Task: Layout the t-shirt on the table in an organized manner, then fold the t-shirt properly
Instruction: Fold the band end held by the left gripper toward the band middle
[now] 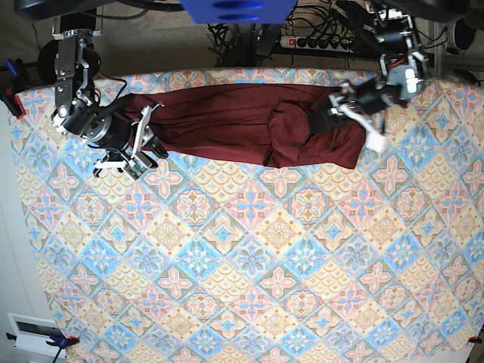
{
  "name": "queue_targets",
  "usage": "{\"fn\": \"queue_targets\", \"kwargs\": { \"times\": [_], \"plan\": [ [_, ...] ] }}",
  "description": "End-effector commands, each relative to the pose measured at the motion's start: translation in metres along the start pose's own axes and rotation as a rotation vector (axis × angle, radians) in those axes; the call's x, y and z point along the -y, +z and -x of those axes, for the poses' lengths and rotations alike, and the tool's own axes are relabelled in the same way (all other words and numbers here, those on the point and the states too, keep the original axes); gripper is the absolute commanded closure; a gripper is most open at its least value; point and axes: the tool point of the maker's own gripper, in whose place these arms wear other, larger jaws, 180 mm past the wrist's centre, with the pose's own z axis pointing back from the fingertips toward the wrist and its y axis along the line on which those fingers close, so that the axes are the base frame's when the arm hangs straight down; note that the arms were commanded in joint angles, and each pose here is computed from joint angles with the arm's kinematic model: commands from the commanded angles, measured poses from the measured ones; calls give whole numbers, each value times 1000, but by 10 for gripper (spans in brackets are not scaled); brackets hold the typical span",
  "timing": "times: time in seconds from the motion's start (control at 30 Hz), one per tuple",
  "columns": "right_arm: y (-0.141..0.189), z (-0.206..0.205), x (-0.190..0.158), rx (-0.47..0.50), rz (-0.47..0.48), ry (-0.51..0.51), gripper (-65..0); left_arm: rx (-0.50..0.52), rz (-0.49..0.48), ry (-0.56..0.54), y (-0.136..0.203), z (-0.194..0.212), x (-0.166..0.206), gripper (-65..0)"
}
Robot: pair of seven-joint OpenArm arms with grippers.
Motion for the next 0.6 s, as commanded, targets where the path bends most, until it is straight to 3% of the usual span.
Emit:
{"fn": "queue_targets", "kwargs": {
  "times": [0.0, 0.13, 0.3, 0.57],
  "plan": [
    [5, -12, 5, 42, 12, 17, -155, 24, 17, -15, -1, -8, 6, -308],
    [5, -12, 5, 42, 12, 17, -155, 17, 52, 6, -13, -1, 16, -270],
    [5, -12, 5, 42, 12, 17, -155, -45, 135, -31, -36, 11, 49, -131],
    [5, -13, 5, 43, 12, 17, -155, -89, 232, -85, -49, 28, 92, -143]
  ]
}}
